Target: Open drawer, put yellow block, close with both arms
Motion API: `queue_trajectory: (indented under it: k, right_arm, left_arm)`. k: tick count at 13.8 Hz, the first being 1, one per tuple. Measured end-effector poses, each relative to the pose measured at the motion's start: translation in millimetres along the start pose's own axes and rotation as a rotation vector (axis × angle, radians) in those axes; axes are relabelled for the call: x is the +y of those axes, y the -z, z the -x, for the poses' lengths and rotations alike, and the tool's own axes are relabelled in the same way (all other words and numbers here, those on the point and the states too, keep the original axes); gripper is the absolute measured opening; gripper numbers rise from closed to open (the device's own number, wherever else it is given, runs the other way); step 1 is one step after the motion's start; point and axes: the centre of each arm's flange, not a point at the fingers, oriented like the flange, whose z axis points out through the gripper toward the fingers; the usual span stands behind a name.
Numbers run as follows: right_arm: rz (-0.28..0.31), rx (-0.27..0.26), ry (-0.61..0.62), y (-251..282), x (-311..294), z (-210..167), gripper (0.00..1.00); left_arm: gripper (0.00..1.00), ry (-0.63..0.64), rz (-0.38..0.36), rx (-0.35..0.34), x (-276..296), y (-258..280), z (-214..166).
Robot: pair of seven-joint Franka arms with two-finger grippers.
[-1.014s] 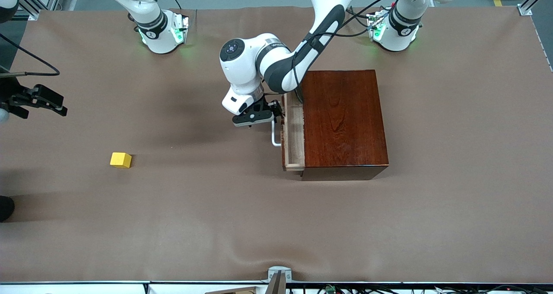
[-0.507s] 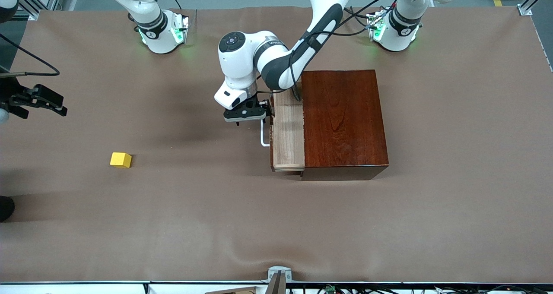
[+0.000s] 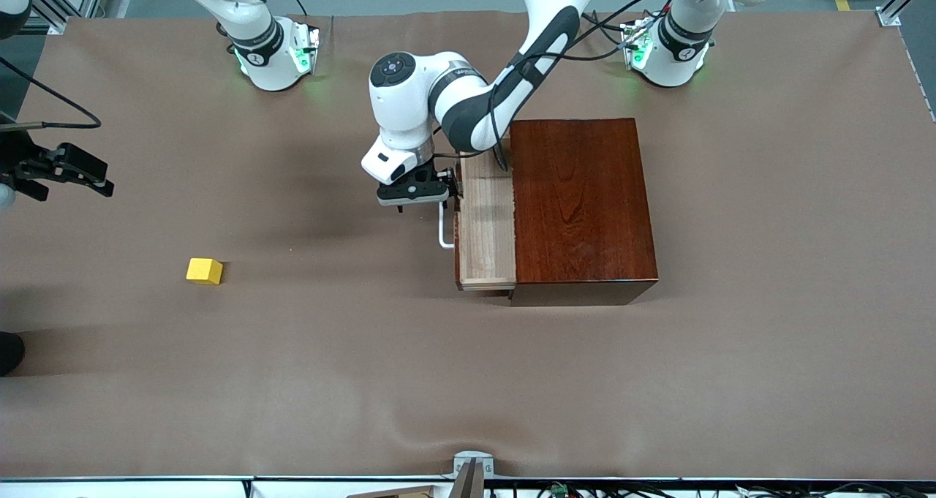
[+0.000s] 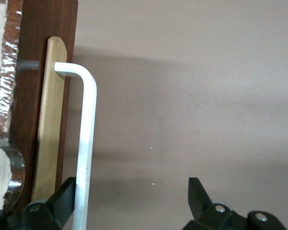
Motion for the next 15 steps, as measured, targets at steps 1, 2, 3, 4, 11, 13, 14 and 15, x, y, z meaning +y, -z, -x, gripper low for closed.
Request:
queue_trajectory:
  k: [1, 2, 3, 4, 11, 13, 14, 15]
  right_arm:
    - [0.0, 0.0, 0.0, 0, 0, 0, 1.0]
    - [0.0, 0.0, 0.0, 0, 0, 0, 1.0]
    - [0.0, 0.0, 0.0, 0, 0, 0, 1.0]
    - [0.0, 0.0, 0.0, 0, 0, 0, 1.0]
    - [0.004, 0.036, 0.001, -1, 2, -17, 1.0]
    - [0.006, 0.045, 0.017, -7, 4, -37, 1.0]
    - [0.006, 0.04, 0.027, -13, 6, -44, 1.0]
    - [0.005, 0.03, 0.029, -20, 11, -49, 1.0]
  left_arm:
    - [1.0, 0.0, -0.012, -0.005, -1, 0, 0]
    - [1.0, 0.001, -0.023, -0.007, -2, 1, 0]
    - [1.0, 0.002, -0.032, -0.008, -3, 5, -2]
    - [1.0, 0.003, -0.04, -0.009, -5, 11, -3]
    - [1.0, 0.035, -0.02, 0.018, -18, 97, -28]
    - [1.0, 0.075, -0.005, 0.034, -36, 134, -51]
    - [1.0, 0.106, 0.002, 0.041, -51, 151, -68]
    - [1.0, 0.137, 0.003, 0.043, -69, 166, -88]
